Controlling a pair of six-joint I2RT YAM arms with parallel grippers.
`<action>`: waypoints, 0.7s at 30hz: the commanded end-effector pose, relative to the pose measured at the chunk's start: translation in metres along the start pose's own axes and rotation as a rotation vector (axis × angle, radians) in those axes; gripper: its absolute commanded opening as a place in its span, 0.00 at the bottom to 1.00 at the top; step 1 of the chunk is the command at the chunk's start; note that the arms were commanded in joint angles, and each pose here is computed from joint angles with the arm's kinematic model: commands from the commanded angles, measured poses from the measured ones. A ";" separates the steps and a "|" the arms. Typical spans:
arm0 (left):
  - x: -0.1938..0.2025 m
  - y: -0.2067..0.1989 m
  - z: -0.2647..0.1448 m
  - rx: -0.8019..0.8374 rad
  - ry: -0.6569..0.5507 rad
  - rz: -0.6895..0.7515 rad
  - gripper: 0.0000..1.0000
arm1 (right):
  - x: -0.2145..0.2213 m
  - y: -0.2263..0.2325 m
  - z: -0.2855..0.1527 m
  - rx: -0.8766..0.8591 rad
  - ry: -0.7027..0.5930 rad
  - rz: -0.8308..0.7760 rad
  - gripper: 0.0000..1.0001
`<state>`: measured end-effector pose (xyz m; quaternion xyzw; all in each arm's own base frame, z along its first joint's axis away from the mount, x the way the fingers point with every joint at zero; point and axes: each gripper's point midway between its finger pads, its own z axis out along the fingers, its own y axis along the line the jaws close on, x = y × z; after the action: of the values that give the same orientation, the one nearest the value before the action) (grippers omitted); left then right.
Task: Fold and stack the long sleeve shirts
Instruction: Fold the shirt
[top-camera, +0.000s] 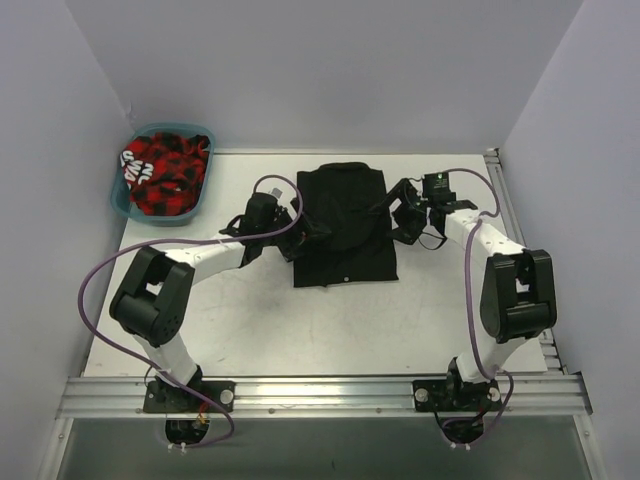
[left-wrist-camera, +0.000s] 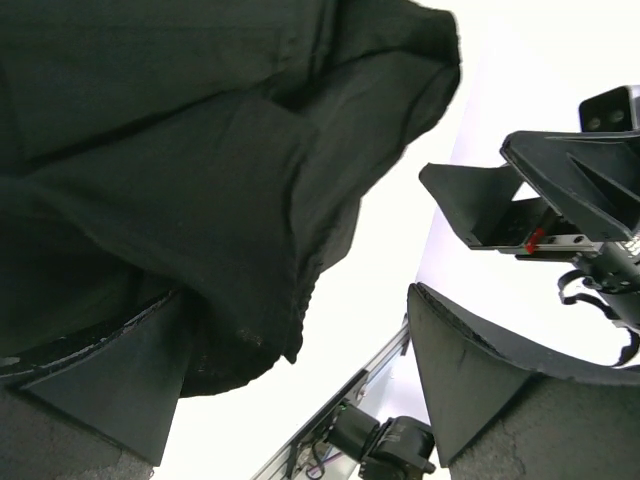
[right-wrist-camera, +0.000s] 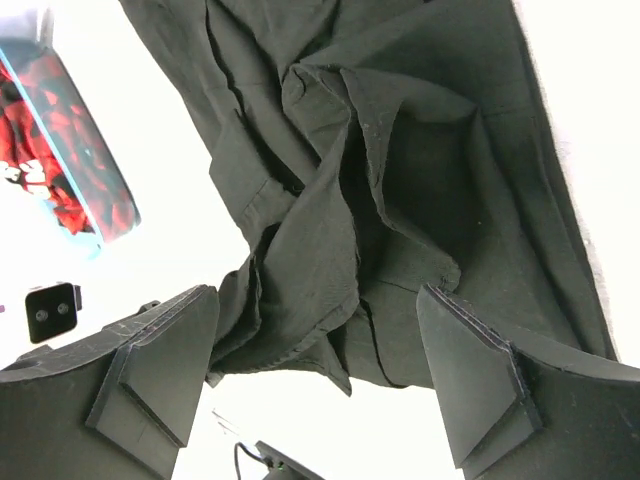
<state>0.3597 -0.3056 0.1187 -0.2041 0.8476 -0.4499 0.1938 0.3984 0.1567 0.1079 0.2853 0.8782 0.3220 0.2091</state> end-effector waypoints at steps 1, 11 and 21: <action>-0.006 -0.011 -0.011 0.041 -0.035 0.048 0.93 | 0.015 -0.006 0.005 0.022 0.030 -0.023 0.82; -0.005 -0.008 -0.012 0.028 -0.035 0.070 0.94 | 0.019 -0.030 0.022 0.122 -0.004 -0.075 0.82; -0.005 -0.008 -0.011 0.028 -0.029 0.073 0.93 | 0.027 -0.002 0.045 0.068 0.035 -0.098 0.81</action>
<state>0.3529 -0.3004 0.1066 -0.1914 0.8577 -0.4357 0.1947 0.3853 0.1822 0.0478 0.2562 0.9130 0.2658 0.1734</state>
